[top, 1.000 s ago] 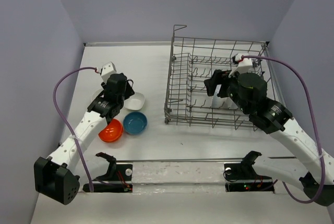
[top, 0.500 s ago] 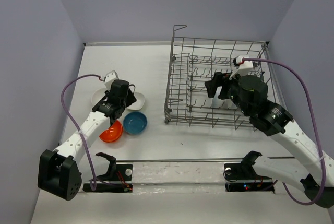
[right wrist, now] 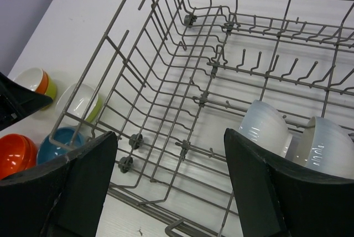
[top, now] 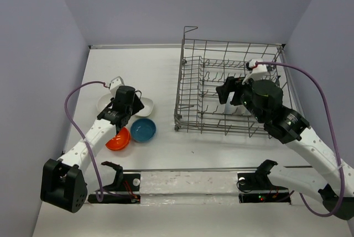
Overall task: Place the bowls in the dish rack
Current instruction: Pick up the bowl from the bowl.
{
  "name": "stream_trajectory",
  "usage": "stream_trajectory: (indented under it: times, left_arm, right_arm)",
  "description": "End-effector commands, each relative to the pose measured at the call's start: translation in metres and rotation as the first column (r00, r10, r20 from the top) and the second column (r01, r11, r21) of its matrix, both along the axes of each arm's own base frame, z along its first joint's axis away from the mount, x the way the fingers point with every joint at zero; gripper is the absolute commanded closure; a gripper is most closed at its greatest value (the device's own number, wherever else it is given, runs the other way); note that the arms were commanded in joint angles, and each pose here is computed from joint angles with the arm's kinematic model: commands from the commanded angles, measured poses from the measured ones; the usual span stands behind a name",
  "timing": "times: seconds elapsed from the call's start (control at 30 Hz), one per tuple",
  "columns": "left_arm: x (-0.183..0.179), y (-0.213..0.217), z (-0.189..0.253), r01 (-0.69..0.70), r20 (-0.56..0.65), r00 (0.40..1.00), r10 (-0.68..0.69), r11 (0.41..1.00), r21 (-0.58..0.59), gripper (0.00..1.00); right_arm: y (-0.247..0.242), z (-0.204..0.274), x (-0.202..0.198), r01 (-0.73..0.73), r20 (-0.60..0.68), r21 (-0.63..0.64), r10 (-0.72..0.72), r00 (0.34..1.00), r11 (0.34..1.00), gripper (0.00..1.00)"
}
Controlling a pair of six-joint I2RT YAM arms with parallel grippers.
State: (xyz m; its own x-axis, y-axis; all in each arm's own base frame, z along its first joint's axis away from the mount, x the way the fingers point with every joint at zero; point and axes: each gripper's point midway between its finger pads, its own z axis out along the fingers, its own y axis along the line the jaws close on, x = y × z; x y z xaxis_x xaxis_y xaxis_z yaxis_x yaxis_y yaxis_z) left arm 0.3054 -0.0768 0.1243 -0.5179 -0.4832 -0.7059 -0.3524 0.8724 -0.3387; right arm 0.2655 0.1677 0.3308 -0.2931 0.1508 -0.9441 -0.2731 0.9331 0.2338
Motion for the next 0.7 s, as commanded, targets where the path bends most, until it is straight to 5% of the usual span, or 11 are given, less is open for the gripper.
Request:
stream_trajectory:
  times: [0.0, 0.43, 0.67]
  left_arm:
    - [0.001, -0.007, 0.006, 0.032, 0.027, 0.999, -0.031, 0.999, -0.04, 0.4]
    - [-0.005, -0.017, 0.019, 0.125, 0.015, 0.992, -0.124, 0.992, -0.034, 0.41]
    - [-0.016, 0.002, 0.027, -0.003, 0.067, 0.998, 0.007, 0.998, -0.058, 0.41]
  right_arm:
    - [0.009, 0.006, 0.003, -0.028, 0.033, 0.021, 0.027, 0.999, 0.999, 0.17]
    - [0.014, -0.005, 0.004, -0.035, 0.001, 0.02, 0.035, 0.999, 0.999, 0.16]
    - [0.017, -0.012, 0.006, -0.039, -0.013, 0.011, 0.039, 0.999, 0.999, 0.16]
